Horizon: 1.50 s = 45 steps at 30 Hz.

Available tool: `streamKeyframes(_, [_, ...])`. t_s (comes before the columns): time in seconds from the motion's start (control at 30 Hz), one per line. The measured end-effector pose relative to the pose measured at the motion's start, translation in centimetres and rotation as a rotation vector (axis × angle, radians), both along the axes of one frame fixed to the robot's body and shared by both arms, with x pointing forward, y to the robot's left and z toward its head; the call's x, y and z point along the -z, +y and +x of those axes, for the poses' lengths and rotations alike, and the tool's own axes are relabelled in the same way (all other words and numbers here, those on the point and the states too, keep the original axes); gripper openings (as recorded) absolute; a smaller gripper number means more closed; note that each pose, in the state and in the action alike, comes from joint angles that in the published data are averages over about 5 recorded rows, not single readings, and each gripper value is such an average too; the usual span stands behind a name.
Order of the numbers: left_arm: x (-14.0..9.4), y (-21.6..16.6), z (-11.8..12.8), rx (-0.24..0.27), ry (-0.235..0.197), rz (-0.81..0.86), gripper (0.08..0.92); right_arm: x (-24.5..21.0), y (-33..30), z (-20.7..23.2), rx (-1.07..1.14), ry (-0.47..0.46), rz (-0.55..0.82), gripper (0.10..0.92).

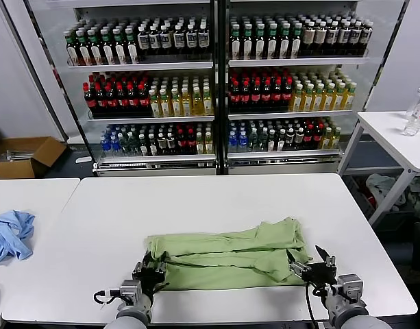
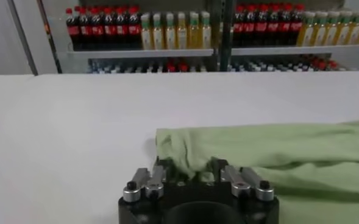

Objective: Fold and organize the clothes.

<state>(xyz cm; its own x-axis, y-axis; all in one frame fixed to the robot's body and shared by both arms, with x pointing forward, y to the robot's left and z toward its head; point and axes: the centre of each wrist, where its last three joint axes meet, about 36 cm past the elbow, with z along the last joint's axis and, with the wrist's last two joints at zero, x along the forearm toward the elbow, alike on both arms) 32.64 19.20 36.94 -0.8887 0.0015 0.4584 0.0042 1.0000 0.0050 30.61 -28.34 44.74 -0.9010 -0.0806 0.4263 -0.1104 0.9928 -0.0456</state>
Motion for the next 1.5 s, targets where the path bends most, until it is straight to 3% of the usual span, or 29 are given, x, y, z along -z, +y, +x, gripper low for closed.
streamKeyframes(0.27, [0.6,0.8,0.5,-0.023,0.004,0.003,0.136,-0.4,-0.1,-0.1,0.005,-0.014,-0.007,0.823])
streamKeyframes(0.37, [0.7,1.4,0.8,-0.03,0.0,0.009,0.093,-0.5,-0.3,0.0,0.007,-0.019,-0.009,0.823])
streamKeyframes(0.53, [0.9,3.8,1.7,-0.059,-0.014,0.041,0.09,-0.7,-0.5,0.1,0.009,-0.027,-0.011,0.823])
streamKeyframes(0.73, [0.5,9.5,3.0,-0.124,-0.03,0.113,0.09,-0.9,-0.7,0.5,0.01,-0.032,-0.008,0.823])
streamKeyframes(0.9, [-1.9,14.8,3.9,-0.189,-0.064,0.132,0.09,-0.9,-0.6,0.6,0.006,-0.034,-0.001,0.823])
streamKeyframes(1.03, [-5.0,17.1,4.3,-0.223,-0.114,0.043,0.09,-0.9,-0.5,0.5,0.004,-0.033,0.0,0.823])
streamKeyframes(1.13, [-7.2,17.3,4.1,-0.212,-0.152,-0.08,0.09,-1.0,-0.6,0.5,0.004,-0.032,-0.002,0.823])
streamKeyframes(1.27, [-9.4,15.7,3.5,-0.159,-0.186,-0.264,0.09,-1.0,-0.7,0.4,0.006,-0.032,-0.004,0.823])
streamKeyframes(1.5, [-10.4,10.5,2.7,-0.044,-0.188,-0.571,0.09,-0.9,-0.6,0.5,0.007,-0.03,0.0,0.823])
